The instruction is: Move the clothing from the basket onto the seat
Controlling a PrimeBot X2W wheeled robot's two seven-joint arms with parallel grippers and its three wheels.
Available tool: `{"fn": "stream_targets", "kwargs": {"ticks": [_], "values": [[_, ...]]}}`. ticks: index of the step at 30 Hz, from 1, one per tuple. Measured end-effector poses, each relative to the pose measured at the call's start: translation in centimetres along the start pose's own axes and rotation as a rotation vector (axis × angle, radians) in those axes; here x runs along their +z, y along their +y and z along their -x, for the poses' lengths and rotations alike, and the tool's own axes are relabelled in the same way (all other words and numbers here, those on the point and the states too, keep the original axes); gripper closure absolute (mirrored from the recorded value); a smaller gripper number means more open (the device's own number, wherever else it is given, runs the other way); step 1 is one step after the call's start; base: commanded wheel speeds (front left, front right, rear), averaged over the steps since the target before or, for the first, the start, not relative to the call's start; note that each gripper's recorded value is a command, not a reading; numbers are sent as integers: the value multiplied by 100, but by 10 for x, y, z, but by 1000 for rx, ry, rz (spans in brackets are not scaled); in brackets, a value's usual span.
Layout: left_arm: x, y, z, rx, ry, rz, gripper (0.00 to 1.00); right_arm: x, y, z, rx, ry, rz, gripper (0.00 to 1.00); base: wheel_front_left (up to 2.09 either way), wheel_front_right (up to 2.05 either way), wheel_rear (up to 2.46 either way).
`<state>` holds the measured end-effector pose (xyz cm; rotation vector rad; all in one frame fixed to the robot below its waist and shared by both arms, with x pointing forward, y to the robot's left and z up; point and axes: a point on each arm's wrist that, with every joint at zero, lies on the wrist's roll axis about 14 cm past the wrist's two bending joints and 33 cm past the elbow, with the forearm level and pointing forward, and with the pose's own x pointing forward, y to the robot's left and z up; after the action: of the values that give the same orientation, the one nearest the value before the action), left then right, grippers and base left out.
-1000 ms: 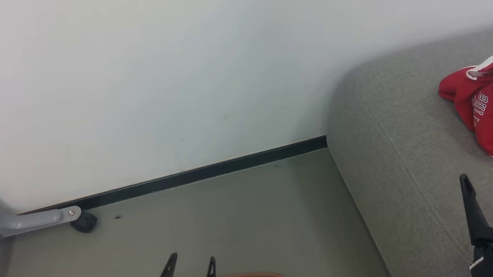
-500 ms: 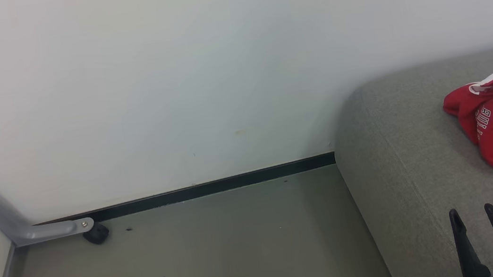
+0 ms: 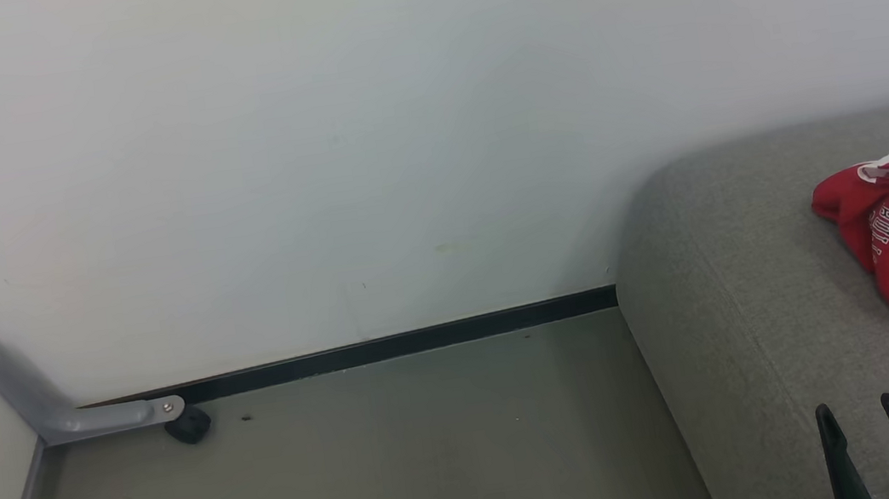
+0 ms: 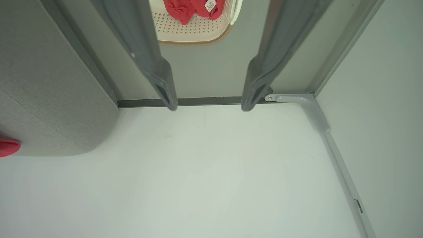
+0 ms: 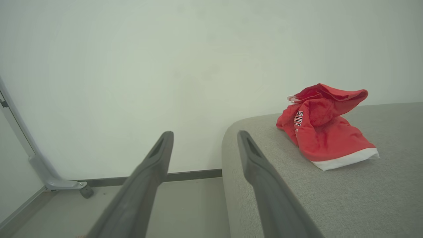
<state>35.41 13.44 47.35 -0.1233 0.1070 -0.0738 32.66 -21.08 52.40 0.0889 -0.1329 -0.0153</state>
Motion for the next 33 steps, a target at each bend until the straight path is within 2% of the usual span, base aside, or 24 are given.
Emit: {"fn": "stream_targets", "kwargs": {"ticks": [22,33], "values": [[-8,3,4,18,20,8,0,8,1,0,-6,-20,4,0,0,0,0],[-36,-9,6,-7,112,7,0,12,3,-4,2,-26,8,0,0,0,0]]}}
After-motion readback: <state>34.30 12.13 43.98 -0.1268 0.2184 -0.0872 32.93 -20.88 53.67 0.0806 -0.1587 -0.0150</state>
